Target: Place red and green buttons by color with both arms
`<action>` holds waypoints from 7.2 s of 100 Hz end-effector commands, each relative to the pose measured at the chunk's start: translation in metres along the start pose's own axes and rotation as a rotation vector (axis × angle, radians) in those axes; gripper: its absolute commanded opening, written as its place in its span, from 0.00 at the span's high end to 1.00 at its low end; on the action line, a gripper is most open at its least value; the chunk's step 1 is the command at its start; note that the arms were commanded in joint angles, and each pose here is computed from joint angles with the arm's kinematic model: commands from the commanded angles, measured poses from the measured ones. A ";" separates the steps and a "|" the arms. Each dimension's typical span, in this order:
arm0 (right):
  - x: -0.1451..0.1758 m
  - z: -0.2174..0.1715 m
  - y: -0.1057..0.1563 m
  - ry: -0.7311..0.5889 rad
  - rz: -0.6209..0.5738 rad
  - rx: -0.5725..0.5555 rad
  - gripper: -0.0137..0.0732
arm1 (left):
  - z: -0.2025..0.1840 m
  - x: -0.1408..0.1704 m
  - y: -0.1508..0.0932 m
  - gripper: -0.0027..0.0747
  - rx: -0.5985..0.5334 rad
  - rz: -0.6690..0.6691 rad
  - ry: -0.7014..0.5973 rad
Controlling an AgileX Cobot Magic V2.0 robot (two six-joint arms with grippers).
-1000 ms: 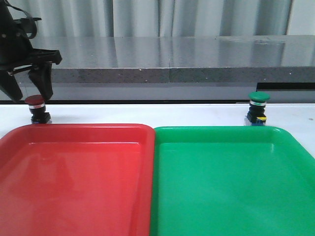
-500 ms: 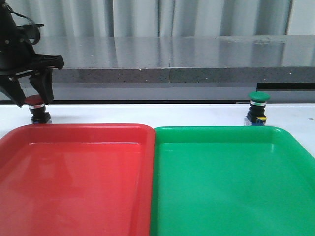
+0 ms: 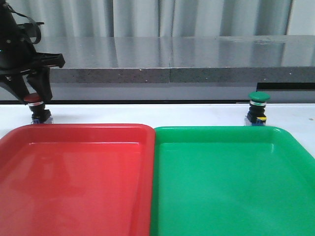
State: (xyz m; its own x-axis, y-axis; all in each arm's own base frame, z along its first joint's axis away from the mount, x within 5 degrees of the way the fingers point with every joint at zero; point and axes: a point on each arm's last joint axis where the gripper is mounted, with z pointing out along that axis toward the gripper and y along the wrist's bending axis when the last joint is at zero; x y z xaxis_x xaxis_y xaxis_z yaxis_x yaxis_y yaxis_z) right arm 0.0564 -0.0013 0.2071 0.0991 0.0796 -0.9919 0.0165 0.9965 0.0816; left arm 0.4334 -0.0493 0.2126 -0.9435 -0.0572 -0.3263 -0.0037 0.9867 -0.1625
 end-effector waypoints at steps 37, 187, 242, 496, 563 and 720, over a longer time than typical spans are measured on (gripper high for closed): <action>-0.014 -0.003 0.001 -0.113 -0.016 -0.005 0.92 | -0.088 -0.010 -0.021 0.89 0.060 -0.016 -0.189; -0.014 -0.003 0.001 -0.113 -0.016 -0.005 0.92 | -0.048 0.122 -0.089 0.88 -0.086 0.036 0.079; -0.014 -0.003 0.001 -0.113 -0.016 -0.005 0.92 | -0.045 0.122 -0.090 0.48 -0.074 -0.003 0.094; -0.014 -0.003 0.001 -0.113 -0.016 -0.005 0.92 | -0.176 0.307 0.023 0.99 0.085 0.197 -0.967; -0.014 -0.003 0.001 -0.111 -0.016 -0.005 0.92 | -0.131 0.356 0.051 0.99 -0.058 0.080 -1.338; -0.074 0.020 0.003 0.301 -0.013 0.055 0.92 | -0.131 0.356 0.051 0.99 -0.058 0.077 -1.343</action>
State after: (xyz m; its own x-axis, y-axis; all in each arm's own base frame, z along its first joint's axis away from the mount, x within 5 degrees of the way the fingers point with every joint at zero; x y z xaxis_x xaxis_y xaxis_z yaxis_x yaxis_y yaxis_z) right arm 0.0615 -0.0035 0.2583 -0.2423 0.0928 -0.9658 0.0669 0.9946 0.0788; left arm 0.0562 0.0007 0.2052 0.0067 -0.0645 -0.9979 -0.0137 0.9978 -0.0645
